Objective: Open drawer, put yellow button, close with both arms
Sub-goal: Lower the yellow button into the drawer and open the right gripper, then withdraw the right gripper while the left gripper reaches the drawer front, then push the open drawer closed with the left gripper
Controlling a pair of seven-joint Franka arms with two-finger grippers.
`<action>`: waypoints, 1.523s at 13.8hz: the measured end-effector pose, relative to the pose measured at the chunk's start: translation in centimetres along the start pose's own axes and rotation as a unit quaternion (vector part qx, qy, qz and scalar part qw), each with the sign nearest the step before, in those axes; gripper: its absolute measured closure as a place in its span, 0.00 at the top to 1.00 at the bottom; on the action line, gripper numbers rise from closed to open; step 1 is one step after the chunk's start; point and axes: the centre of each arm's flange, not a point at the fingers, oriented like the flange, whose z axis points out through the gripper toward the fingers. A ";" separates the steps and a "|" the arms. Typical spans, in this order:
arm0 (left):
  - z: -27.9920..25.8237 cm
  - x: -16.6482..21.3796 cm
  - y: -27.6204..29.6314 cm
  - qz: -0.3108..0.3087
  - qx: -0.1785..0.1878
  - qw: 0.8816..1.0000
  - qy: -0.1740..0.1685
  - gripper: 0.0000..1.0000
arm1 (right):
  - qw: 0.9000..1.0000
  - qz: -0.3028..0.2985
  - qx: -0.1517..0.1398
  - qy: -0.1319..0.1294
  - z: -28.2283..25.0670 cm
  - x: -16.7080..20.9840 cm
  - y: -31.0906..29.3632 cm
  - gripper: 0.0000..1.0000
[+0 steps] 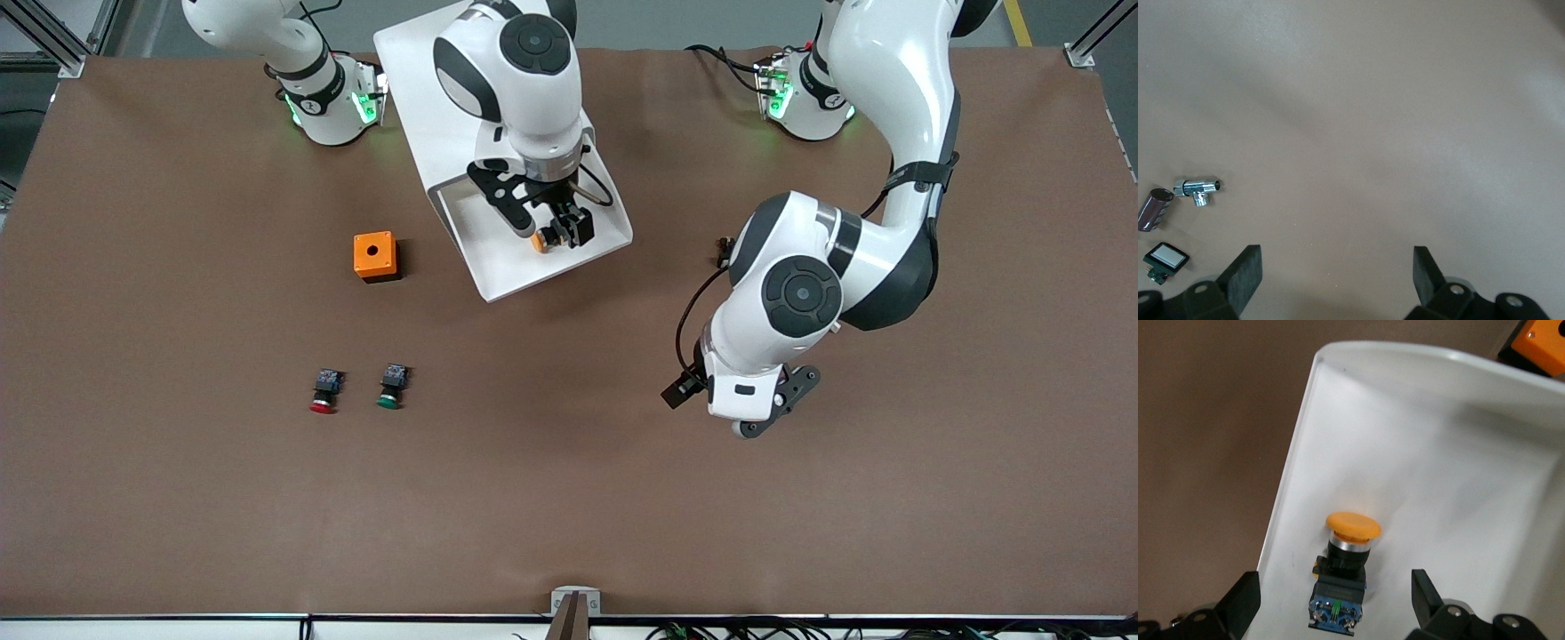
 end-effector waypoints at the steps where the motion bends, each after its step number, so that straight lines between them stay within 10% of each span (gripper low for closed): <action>1: 0.0 -0.2 0.1 0.002 0.000 1.000 -0.001 1.00 | 1.000 -0.015 -0.010 0.001 -0.4 1.3 0.0 1.00; 9: 0.9 -7.5 2.8 0.057 -0.004 0.998 -0.031 1.00 | 0.985 -0.157 -0.072 -0.025 -4.7 15.0 2.8 1.00; 21: 6.3 -23.6 6.3 0.119 0.036 0.991 -0.042 1.00 | 0.949 -0.294 -0.068 -0.093 -11.2 36.6 15.1 1.00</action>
